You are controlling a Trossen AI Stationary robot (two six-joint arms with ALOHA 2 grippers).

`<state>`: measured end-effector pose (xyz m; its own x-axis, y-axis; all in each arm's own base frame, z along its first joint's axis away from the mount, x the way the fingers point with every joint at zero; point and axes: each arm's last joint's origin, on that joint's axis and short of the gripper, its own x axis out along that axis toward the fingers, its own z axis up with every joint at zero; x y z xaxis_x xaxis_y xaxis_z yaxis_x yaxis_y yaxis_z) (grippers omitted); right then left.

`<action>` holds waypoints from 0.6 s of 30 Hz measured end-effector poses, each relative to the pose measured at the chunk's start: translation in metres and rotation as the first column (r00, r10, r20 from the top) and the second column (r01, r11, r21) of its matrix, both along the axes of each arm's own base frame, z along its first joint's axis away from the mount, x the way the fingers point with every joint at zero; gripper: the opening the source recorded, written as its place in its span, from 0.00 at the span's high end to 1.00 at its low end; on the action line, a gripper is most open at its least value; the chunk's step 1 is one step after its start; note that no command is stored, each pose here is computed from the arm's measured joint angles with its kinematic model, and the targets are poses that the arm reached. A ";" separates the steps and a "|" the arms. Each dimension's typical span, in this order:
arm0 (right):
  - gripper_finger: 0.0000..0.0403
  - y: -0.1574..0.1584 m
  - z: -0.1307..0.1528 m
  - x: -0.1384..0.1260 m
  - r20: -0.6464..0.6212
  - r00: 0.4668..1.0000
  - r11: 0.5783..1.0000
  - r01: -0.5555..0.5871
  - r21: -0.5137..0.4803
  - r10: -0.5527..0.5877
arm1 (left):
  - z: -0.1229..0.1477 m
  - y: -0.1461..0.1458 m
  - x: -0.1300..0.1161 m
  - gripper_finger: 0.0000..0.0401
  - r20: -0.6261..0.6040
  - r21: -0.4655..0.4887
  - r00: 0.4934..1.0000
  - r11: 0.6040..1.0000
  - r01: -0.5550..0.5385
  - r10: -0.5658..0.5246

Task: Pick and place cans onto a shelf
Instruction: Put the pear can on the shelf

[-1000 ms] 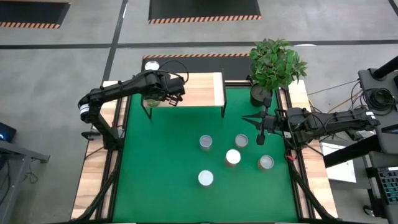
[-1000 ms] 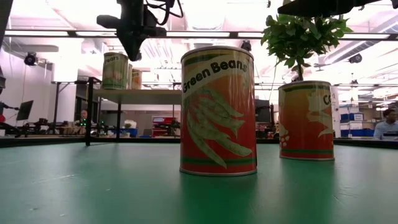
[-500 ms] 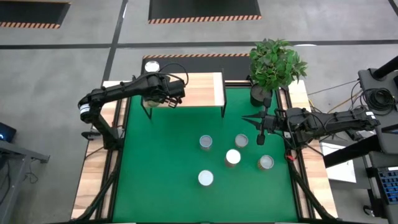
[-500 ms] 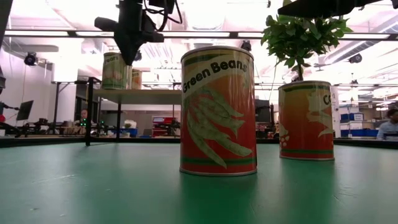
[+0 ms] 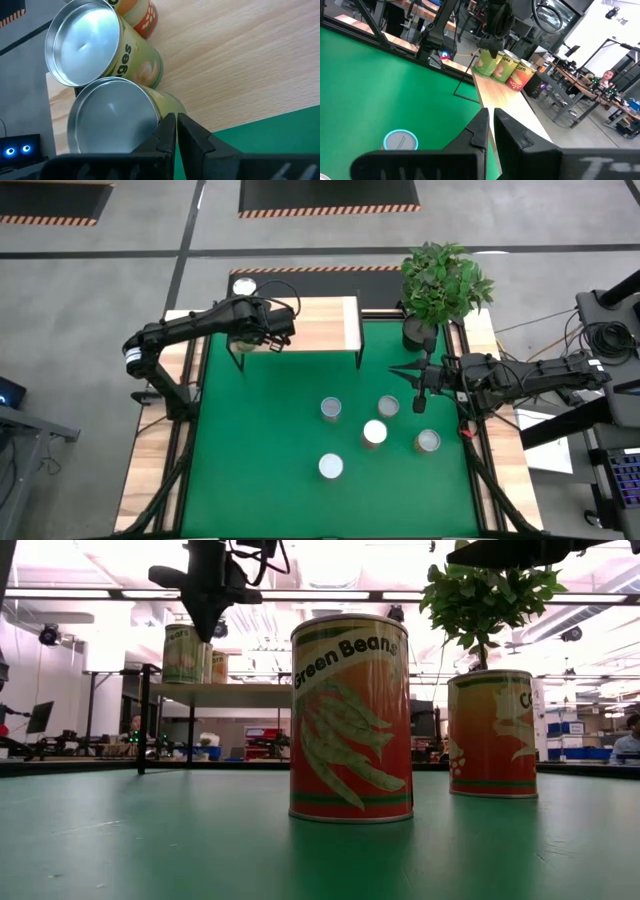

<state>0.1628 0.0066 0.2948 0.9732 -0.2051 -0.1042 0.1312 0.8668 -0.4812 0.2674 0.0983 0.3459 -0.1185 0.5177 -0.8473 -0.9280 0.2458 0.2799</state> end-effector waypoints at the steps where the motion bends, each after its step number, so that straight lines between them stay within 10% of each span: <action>1: 0.96 0.000 0.000 0.000 0.000 1.000 1.000 0.000 0.000 0.000 | 0.000 0.000 0.000 1.00 0.001 -0.001 1.000 1.000 0.000 0.000; 18: 0.96 0.000 0.000 0.000 -0.003 1.000 1.000 0.000 0.000 0.000 | -0.009 -0.001 -0.001 1.00 -0.017 -0.026 1.000 0.999 -0.018 0.018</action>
<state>0.1627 0.0066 0.2945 0.9728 -0.2055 -0.1070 0.1301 0.8667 -0.4816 0.2659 0.0972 0.3368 -0.1423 0.4927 -0.8585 -0.9275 0.2365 0.2895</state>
